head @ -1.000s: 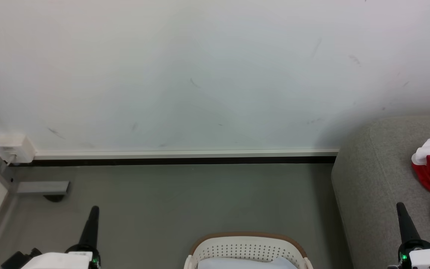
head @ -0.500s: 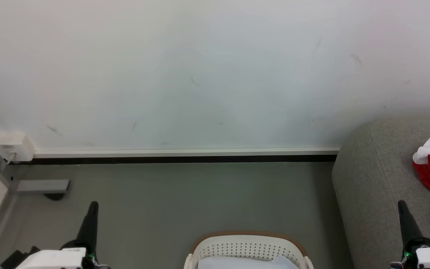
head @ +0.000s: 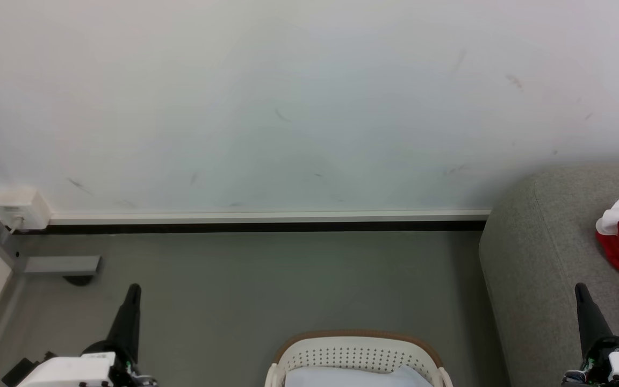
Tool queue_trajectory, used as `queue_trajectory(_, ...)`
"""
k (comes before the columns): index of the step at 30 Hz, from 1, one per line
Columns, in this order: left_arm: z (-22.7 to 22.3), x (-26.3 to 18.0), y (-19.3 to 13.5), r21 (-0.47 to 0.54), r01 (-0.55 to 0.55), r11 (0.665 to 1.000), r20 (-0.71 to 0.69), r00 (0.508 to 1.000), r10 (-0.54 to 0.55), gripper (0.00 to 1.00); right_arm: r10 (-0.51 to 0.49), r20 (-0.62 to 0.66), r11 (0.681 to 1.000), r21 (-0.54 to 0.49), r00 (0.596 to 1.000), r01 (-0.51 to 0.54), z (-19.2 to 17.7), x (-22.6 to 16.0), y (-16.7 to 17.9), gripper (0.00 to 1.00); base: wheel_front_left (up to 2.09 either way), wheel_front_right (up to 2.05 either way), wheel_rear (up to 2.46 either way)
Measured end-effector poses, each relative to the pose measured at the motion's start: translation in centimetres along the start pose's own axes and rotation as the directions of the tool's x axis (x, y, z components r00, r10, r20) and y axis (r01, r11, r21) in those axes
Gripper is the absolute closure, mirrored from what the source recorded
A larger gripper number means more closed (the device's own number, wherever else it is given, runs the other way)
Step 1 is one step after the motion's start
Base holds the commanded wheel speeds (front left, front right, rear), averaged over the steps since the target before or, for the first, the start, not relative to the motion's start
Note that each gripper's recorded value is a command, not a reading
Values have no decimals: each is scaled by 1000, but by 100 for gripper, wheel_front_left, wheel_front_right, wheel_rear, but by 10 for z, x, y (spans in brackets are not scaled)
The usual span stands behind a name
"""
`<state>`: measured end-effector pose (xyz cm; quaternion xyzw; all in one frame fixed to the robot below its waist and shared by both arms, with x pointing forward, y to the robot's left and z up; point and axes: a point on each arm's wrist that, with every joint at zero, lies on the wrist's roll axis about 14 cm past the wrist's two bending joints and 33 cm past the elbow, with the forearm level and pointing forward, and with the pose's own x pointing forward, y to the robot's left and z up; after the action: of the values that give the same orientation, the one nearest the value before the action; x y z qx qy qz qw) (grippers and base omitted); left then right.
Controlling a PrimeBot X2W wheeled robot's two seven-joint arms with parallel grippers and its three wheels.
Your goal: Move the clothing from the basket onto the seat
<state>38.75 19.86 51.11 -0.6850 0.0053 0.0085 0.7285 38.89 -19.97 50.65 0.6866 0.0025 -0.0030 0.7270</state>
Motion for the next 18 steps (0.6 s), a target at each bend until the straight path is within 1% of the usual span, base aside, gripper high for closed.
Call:
queue_trajectory(10,0,2,-4,-62,15,998,-6,1000,-15,100,8,-3,998,59,1000,-8,0,2,2,100,0,0,0)
queue_trajectory(18,1,2,-4,-62,16,998,-5,1000,-16,100,9,-4,998,62,1000,-9,0,2,2,100,0,0,0)
